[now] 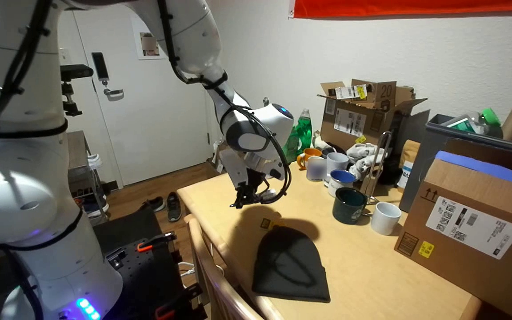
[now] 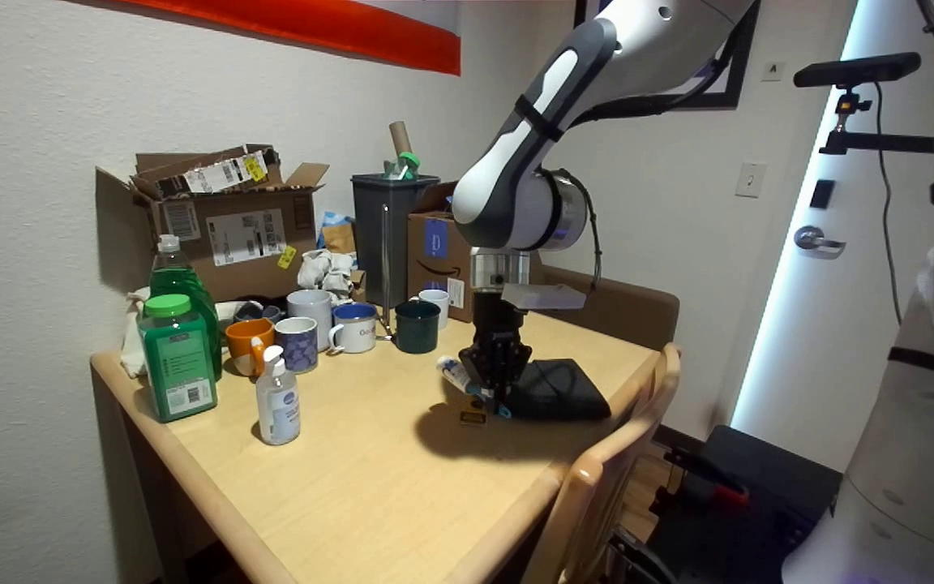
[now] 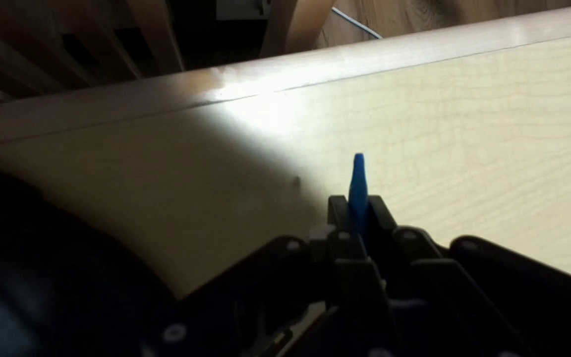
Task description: Roll the lint roller on the beanie
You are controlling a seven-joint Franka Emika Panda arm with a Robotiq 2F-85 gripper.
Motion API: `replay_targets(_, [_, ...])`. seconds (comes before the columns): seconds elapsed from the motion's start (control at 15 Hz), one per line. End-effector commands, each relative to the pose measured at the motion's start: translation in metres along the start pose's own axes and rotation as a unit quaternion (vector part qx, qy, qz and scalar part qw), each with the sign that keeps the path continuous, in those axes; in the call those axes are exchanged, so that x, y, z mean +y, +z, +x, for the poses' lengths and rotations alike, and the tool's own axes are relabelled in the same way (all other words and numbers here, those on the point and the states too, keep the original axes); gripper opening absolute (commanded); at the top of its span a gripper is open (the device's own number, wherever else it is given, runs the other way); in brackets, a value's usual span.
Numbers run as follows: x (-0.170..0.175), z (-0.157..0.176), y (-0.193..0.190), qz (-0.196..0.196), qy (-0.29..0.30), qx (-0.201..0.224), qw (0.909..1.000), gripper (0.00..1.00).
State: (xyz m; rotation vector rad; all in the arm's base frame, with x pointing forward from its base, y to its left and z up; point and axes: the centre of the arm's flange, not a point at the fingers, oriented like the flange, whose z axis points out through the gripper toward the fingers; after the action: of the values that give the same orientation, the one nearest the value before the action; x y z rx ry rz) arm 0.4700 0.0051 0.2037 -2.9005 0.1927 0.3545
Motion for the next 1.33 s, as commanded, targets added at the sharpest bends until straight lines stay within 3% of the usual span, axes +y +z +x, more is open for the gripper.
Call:
replay_targets(0.0, [-0.034,0.010,-0.001,-0.011,-0.013,0.002,0.9999,0.03])
replay_targets(0.4, [-0.070,0.023,0.008,-0.025,-0.040,-0.006,0.9988,0.03])
replay_targets(0.67, [-0.069,0.042,0.024,-0.035,-0.037,-0.014,0.9986,0.03])
replay_targets(1.27, [-0.053,0.075,0.067,-0.029,-0.025,0.016,0.9991,0.03])
